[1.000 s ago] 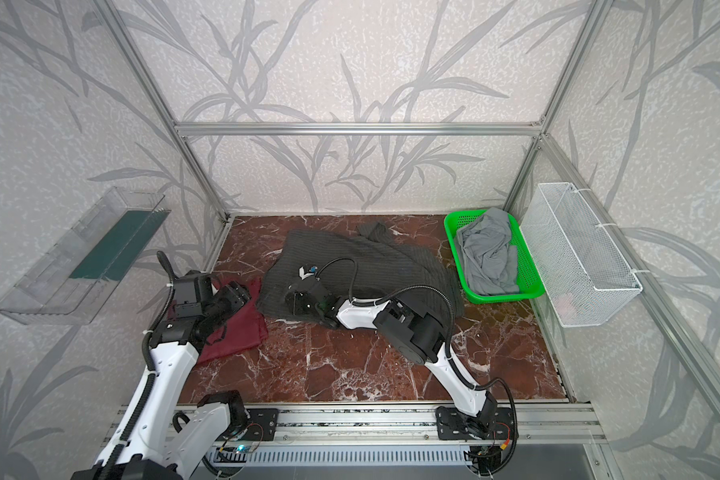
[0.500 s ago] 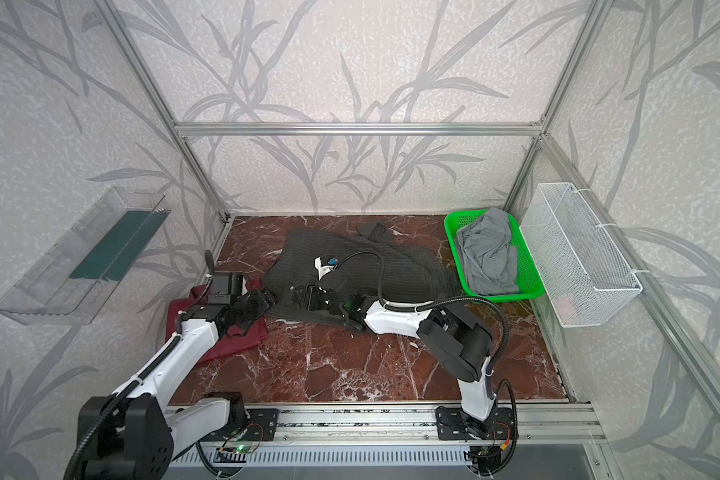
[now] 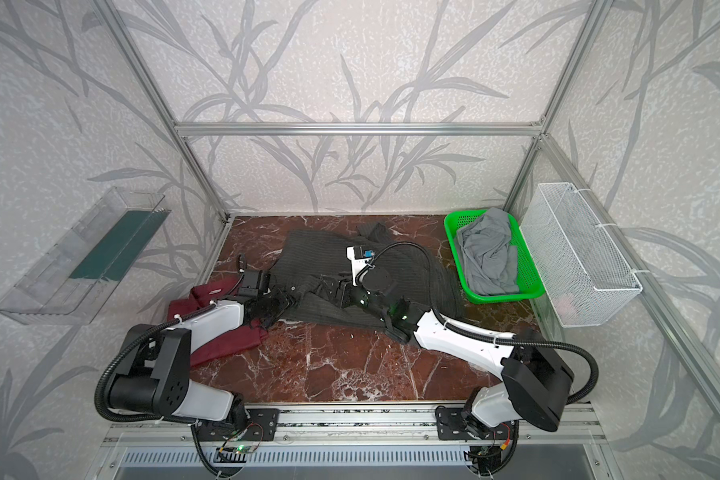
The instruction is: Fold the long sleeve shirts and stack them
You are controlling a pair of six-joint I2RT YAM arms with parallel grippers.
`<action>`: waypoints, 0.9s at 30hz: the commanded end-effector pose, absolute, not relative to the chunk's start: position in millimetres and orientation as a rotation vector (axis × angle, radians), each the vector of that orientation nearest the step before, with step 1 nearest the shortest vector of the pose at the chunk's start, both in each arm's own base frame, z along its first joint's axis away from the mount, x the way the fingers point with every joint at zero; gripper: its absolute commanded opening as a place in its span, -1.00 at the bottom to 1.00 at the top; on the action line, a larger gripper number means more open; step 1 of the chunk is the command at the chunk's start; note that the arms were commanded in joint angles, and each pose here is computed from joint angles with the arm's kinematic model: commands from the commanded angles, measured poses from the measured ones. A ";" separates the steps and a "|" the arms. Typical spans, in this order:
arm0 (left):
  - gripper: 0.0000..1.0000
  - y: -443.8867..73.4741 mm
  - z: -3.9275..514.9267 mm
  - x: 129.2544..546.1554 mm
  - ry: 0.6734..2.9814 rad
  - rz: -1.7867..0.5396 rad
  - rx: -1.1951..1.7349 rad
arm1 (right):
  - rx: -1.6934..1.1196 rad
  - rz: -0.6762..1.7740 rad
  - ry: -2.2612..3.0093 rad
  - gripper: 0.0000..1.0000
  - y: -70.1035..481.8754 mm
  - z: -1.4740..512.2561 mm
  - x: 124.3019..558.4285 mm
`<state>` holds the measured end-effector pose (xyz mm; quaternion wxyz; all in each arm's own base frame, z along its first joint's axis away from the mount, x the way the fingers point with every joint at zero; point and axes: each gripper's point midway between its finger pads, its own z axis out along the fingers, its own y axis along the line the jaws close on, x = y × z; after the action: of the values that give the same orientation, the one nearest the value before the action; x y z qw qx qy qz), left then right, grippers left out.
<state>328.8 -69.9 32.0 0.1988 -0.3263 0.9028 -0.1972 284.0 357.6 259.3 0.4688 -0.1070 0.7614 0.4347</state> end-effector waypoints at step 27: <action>0.14 -51.4 25.1 281.7 2.465 -0.429 -0.939 | 0.413 0.535 2.753 0.23 190.9 17.0 307.9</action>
<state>295.1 -56.0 29.4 0.2379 -0.3339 0.8962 -0.1696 321.7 198.7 31.7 0.2187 0.1064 0.9519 0.1862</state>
